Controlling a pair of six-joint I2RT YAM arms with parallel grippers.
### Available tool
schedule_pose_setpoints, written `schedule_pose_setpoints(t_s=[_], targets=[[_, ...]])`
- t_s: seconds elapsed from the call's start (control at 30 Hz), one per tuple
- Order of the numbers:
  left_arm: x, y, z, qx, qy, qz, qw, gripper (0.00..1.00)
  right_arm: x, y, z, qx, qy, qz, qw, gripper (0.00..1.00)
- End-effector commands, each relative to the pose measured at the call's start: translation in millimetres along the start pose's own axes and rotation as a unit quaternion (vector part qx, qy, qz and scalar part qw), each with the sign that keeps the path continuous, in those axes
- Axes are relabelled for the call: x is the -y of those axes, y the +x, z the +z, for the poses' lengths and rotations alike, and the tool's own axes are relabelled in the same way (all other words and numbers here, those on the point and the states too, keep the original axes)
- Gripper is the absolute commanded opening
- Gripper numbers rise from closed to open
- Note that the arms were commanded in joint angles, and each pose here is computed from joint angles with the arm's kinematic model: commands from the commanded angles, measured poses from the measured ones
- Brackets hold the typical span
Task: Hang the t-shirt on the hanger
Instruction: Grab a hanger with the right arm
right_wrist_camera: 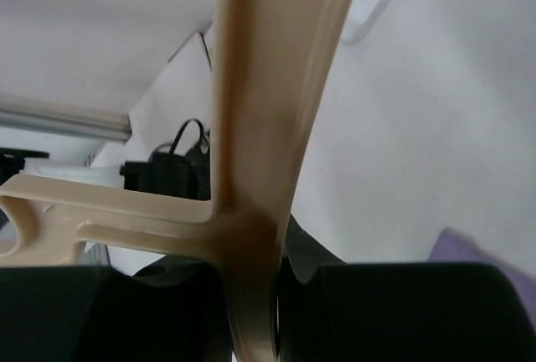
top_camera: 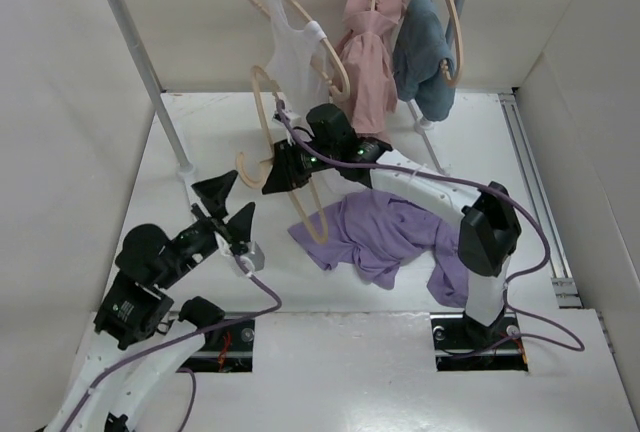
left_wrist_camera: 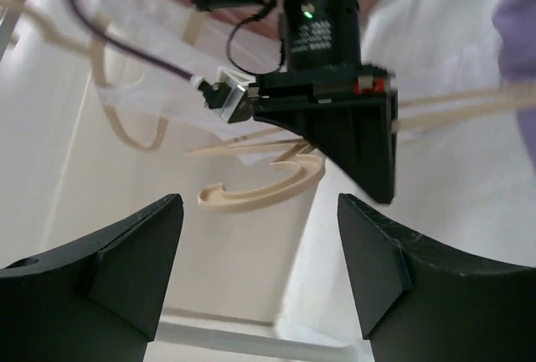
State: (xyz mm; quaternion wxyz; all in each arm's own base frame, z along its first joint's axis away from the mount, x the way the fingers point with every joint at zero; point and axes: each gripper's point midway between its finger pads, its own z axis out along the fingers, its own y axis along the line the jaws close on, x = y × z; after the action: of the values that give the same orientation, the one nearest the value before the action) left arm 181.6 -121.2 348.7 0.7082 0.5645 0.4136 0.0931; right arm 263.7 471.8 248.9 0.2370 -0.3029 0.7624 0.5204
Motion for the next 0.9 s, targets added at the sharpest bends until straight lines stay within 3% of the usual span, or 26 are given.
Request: schedule_pose_setpoints(t_s=[0.0,0.07,0.23,0.43,0.6,0.77,0.87], targets=[[4,-12,9,0.031,0.08,0.17,0.982,0.71,-28,3,-20,0.003,-0.023,-0.037,0.999,0.0],[4,-12,10,0.028,0.093,0.186,0.978,0.71,-28,18,-18,-0.005,-0.025,-0.021,0.999,0.0],[30,-10,-7,0.043,0.159,0.287,0.944,0.75,-43,44,-14,-0.038,-0.032,-0.015,0.999,0.0],[55,-10,-11,0.074,0.221,0.321,0.918,0.74,-63,67,-5,-0.065,-0.047,-0.013,0.997,0.0],[67,5,-11,0.051,0.269,0.308,0.911,0.57,-72,79,-5,-0.057,-0.045,-0.002,0.997,0.0],[60,0,-8,0.056,0.238,0.311,0.918,0.0,-81,90,-3,-0.064,-0.05,-0.008,0.997,0.0],[60,-11,-10,0.083,0.223,0.312,0.92,0.0,-83,93,0,-0.062,-0.051,-0.007,0.997,0.0]])
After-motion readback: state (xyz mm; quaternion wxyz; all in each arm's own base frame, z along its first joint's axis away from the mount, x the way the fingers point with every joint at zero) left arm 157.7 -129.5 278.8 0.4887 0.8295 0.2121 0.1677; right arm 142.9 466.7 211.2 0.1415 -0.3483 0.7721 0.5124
